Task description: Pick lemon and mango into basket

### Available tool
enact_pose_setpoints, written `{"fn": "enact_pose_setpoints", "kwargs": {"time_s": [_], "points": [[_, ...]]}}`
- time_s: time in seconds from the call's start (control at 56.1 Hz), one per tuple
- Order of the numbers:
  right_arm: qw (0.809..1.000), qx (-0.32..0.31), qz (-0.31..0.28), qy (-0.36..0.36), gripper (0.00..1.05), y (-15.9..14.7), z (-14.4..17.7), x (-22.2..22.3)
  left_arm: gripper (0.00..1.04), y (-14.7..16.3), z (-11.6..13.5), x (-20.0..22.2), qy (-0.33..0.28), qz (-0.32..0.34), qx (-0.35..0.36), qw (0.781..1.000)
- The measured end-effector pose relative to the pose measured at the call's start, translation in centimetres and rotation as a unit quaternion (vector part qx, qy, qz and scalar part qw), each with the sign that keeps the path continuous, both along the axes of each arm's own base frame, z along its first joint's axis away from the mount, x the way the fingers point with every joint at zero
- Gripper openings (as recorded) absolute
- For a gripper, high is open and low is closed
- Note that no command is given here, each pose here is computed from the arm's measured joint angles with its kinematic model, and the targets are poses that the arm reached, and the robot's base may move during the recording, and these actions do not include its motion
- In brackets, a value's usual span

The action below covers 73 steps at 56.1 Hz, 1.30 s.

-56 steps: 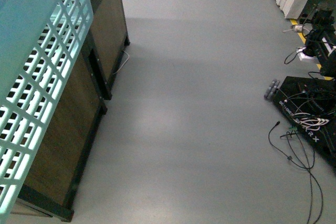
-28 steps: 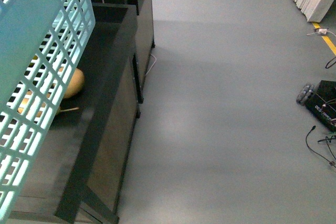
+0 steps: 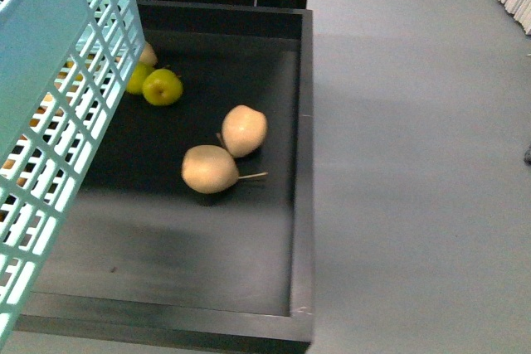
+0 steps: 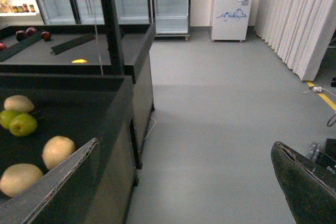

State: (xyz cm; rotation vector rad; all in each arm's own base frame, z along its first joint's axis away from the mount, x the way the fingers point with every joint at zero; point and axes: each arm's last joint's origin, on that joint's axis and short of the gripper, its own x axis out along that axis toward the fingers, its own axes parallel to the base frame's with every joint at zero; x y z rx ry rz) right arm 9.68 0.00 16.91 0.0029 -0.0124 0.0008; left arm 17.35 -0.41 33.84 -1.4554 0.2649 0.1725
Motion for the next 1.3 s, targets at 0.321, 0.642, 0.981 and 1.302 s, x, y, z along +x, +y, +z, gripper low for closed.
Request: {"fn": "enact_pose_setpoints", "kwargs": {"time_s": [0.321,0.642,0.981,1.302], "points": [[1.000,0.000,0.000,0.000,0.96,0.00,0.00,0.00,0.28,0.00,0.02,-0.03,-0.001,-0.001,-0.001,1.000],[1.000,0.000,0.000,0.000,0.96,0.00,0.00,0.00,0.28,0.00,0.02,-0.04,-0.001,0.000,-0.001,1.000],[1.000,0.000,-0.002,0.000,0.96,-0.01,0.00,0.00,0.28,0.00,0.02,-0.04,-0.001,0.000,-0.001,1.000],[1.000,0.000,0.000,0.000,0.96,0.00,0.00,0.00,0.28,0.01,0.02,-0.04,-0.001,0.000,-0.001,1.000]]}}
